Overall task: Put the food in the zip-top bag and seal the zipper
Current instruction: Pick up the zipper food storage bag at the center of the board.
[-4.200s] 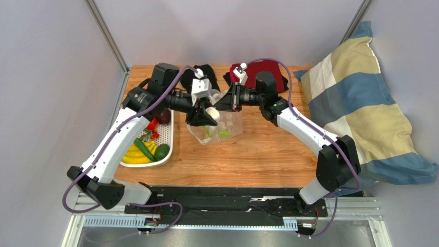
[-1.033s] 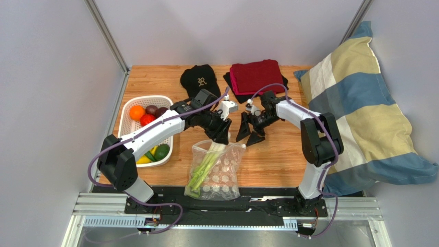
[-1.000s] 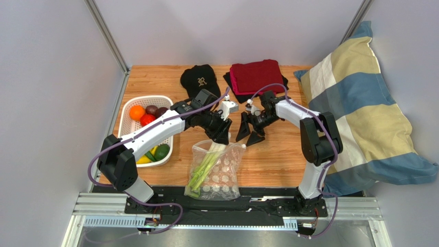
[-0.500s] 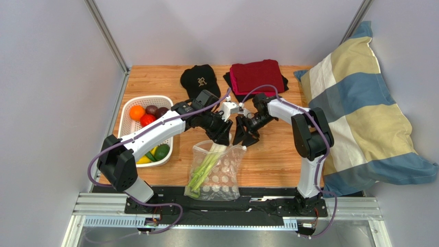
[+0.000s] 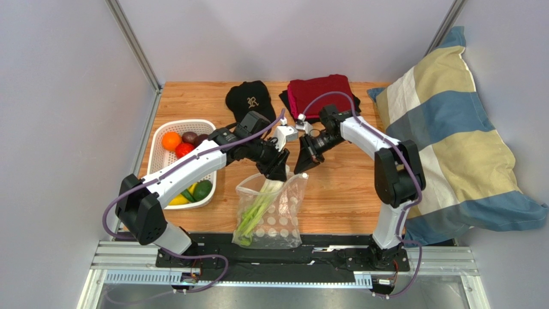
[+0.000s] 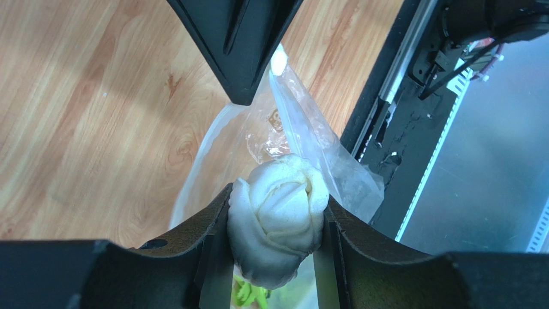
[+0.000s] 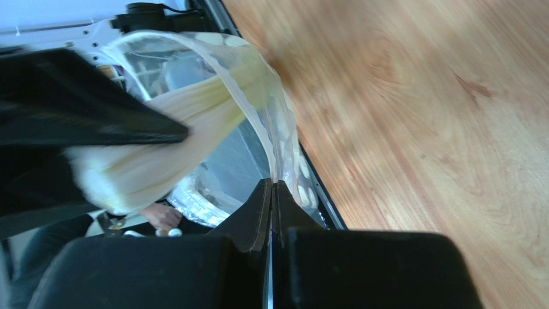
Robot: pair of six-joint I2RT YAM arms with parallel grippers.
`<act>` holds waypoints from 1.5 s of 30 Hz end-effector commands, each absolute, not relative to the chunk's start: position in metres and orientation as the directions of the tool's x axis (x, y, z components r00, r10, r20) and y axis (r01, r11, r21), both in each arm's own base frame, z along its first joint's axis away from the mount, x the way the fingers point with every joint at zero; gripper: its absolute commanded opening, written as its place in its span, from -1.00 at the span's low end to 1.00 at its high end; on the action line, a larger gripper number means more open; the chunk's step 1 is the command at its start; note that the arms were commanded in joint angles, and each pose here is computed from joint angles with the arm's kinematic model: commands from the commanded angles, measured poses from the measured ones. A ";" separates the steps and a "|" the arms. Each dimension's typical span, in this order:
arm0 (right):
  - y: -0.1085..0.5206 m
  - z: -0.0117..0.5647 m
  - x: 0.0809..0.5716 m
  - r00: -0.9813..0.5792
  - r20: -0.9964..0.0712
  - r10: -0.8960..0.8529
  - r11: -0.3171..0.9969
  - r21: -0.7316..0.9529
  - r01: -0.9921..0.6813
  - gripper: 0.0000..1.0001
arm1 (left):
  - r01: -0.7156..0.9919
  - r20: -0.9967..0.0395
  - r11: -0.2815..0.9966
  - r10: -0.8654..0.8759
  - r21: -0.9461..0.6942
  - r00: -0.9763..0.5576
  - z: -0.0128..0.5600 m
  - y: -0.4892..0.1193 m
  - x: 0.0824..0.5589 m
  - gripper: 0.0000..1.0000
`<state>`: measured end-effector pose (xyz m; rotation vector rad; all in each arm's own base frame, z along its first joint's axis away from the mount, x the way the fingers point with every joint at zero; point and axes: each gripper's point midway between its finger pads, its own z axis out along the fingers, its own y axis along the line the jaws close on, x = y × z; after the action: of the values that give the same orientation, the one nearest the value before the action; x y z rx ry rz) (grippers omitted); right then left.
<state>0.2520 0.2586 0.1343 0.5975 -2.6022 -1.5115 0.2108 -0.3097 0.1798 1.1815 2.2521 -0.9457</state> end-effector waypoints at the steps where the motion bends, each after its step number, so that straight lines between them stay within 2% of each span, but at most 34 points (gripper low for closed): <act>1: 0.268 0.214 0.255 -0.847 -0.397 -0.353 0.296 0.812 -0.503 -1.00 | 0.898 -0.707 0.290 0.554 -0.331 -0.439 0.204 -0.313 0.203 -1.00; 7: 0.274 0.251 0.243 -0.799 -0.491 -0.347 0.240 0.777 -0.582 -1.00 | 0.919 -0.718 0.254 0.573 -0.302 -0.395 0.206 -0.308 0.197 -1.00; 12: 0.276 0.257 0.231 -0.780 -0.512 -0.361 0.234 0.759 -0.607 -1.00 | 0.936 -0.722 0.231 0.595 -0.265 -0.351 0.205 -0.308 0.195 -0.87; 15: 0.277 0.260 0.225 -0.745 -0.550 -0.377 0.223 0.727 -0.649 -1.00 | 0.951 -0.740 0.187 0.597 -0.247 -0.310 0.210 -0.311 0.189 -0.61; 18: 0.278 0.262 0.224 -0.726 -0.574 -0.379 0.225 0.704 -0.674 -1.00 | 0.966 -0.771 0.110 0.583 -0.236 -0.255 0.222 -0.308 0.176 -0.25; 19: 0.277 0.263 0.224 -0.724 -0.578 -0.377 0.226 0.700 -0.677 -1.00 | 0.970 -0.780 0.087 0.580 -0.229 -0.236 0.225 -0.307 0.172 -0.02; 21: 0.278 0.266 0.225 -0.716 -0.590 -0.373 0.222 0.692 -0.687 -1.00 | 0.976 -0.792 0.034 0.578 -0.215 -0.195 0.232 -0.302 0.162 0.17; 23: 0.279 0.271 0.225 -0.701 -0.611 -0.367 0.210 0.680 -0.703 -1.00 | 0.973 -0.772 0.026 0.603 -0.231 -0.199 0.230 -0.294 0.154 0.52; 27: 0.277 0.276 0.221 -0.659 -0.656 -0.368 0.185 0.643 -0.743 -1.00 | 0.972 -0.734 0.016 0.653 -0.234 -0.187 0.224 -0.279 0.146 0.97; 39: 0.278 0.275 0.210 -0.604 -0.702 -0.378 0.160 0.593 -0.789 -1.00 | 0.997 -0.724 -0.012 0.688 -0.074 -0.045 0.224 -0.231 0.124 0.98; 45: 0.278 0.279 0.205 -0.562 -0.741 -0.369 0.144 0.552 -0.822 -1.00 | 0.998 -0.695 0.046 0.716 -0.044 -0.064 0.221 -0.220 0.128 0.96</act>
<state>0.2069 0.2759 0.2597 1.3183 -2.6634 -1.7980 0.1268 -0.2295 0.2283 1.6807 1.8165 -0.8118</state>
